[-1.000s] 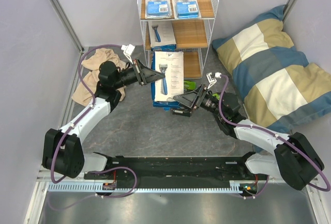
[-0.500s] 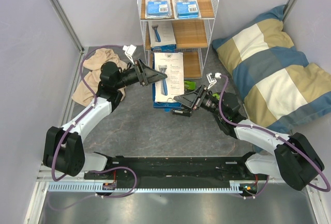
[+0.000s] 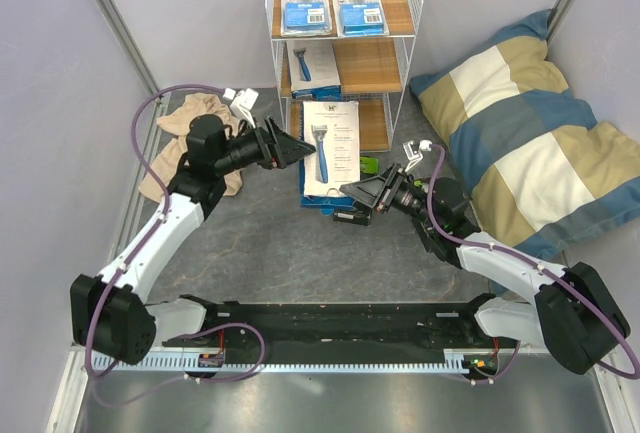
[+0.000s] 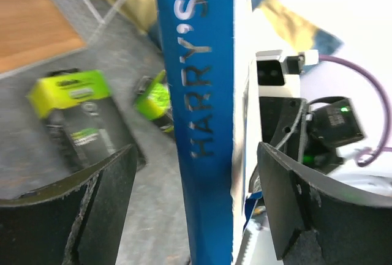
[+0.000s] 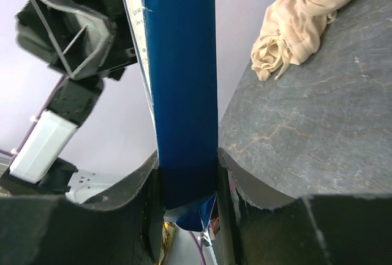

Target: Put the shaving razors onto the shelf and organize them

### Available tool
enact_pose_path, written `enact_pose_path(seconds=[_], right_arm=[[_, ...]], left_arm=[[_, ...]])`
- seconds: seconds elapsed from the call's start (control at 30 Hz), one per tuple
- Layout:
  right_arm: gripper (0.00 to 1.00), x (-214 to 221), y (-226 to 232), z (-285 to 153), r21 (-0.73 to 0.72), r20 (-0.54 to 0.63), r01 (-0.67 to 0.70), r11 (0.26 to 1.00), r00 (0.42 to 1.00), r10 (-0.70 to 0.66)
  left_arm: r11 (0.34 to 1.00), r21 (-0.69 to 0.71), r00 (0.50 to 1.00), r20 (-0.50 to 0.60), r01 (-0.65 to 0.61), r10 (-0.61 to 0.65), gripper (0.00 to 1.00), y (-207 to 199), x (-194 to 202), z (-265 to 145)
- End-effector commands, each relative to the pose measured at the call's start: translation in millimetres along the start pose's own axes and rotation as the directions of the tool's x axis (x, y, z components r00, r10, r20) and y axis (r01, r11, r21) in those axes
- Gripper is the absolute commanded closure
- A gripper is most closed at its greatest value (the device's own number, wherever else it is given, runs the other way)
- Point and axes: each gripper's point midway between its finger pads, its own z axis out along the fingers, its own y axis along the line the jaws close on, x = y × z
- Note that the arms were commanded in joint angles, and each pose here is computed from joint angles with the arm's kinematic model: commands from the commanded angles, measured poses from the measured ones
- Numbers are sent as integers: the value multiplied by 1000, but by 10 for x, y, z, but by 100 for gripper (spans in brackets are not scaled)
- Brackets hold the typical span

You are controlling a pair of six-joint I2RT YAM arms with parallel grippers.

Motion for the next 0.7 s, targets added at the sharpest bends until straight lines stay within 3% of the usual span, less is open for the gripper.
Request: enact_pose_path(seconds=[0.0,0.33,0.67], right_arm=[[70,-171,190,-1,-50,48,77,996,996,-74],[70,-332,19,29,10,34,74,997,997,-74],[70,-775,-92,97,59,34,95,994,995,-98]], left_arm=[[977,-137,984,52,-161,169,14,26,-189,-212],[927,-291,962,68,-235,265,9,149,-229,-483],[922,-313,967,37,-228,252,9,293,-94,-487]])
